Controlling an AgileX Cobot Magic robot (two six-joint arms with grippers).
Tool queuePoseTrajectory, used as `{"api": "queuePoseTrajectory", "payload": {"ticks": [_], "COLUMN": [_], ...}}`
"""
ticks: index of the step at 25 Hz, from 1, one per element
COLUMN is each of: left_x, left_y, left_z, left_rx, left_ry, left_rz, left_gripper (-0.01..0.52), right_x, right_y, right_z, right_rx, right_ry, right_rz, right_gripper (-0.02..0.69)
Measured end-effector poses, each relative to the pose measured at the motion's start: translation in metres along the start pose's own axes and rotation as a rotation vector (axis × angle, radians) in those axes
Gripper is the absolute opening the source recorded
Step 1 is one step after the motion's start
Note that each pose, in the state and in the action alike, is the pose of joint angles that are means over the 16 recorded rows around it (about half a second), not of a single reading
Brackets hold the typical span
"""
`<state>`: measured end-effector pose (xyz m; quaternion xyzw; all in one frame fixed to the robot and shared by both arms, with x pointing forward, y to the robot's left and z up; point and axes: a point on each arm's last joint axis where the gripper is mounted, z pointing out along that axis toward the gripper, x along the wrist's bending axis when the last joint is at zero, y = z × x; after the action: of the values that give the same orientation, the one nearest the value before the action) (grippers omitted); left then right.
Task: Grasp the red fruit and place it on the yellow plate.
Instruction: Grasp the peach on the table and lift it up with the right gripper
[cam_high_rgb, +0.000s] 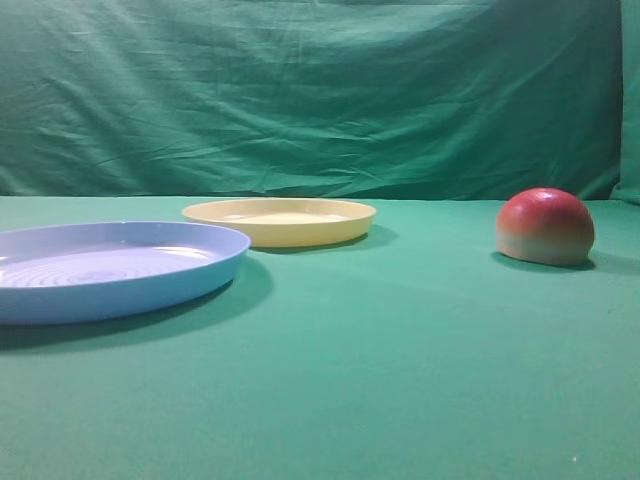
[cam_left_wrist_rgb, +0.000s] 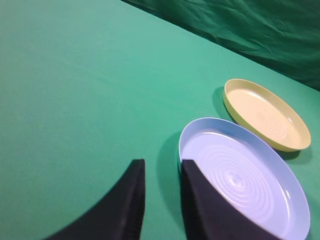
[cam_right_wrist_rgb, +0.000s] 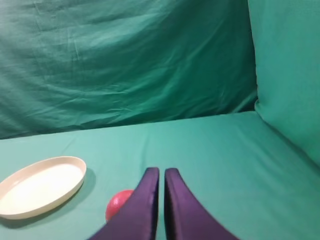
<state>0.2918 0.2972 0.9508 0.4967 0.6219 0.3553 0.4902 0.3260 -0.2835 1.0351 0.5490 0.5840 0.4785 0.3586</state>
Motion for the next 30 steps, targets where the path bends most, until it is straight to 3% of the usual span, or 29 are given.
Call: {"api": "queuePoseTrajectory", "payload": {"ticks": [11,20,24,30], "left_x": [0.000,0.000,0.000,0.000], "left_y": [0.000,0.000,0.000,0.000], "left_z": [0.000,0.000,0.000,0.000], "left_rx": [0.000,0.000,0.000,0.000], "left_ry": [0.000,0.000,0.000,0.000], "left_rz": [0.000,0.000,0.000,0.000], "left_gripper": [0.157,0.157,0.157,0.157], "right_x": [0.008,0.027,0.036,0.041], "right_y": [0.053,0.061,0.053,0.035], "right_z": [0.080,0.156,0.186,0.225], "right_rx": [0.458,0.702,0.776,0.847], "right_ry": [0.070,0.185,0.215,0.223], "right_rz": [-0.129,-0.273,-0.307,-0.318], "right_gripper": [0.000,0.011,0.100,0.336]}}
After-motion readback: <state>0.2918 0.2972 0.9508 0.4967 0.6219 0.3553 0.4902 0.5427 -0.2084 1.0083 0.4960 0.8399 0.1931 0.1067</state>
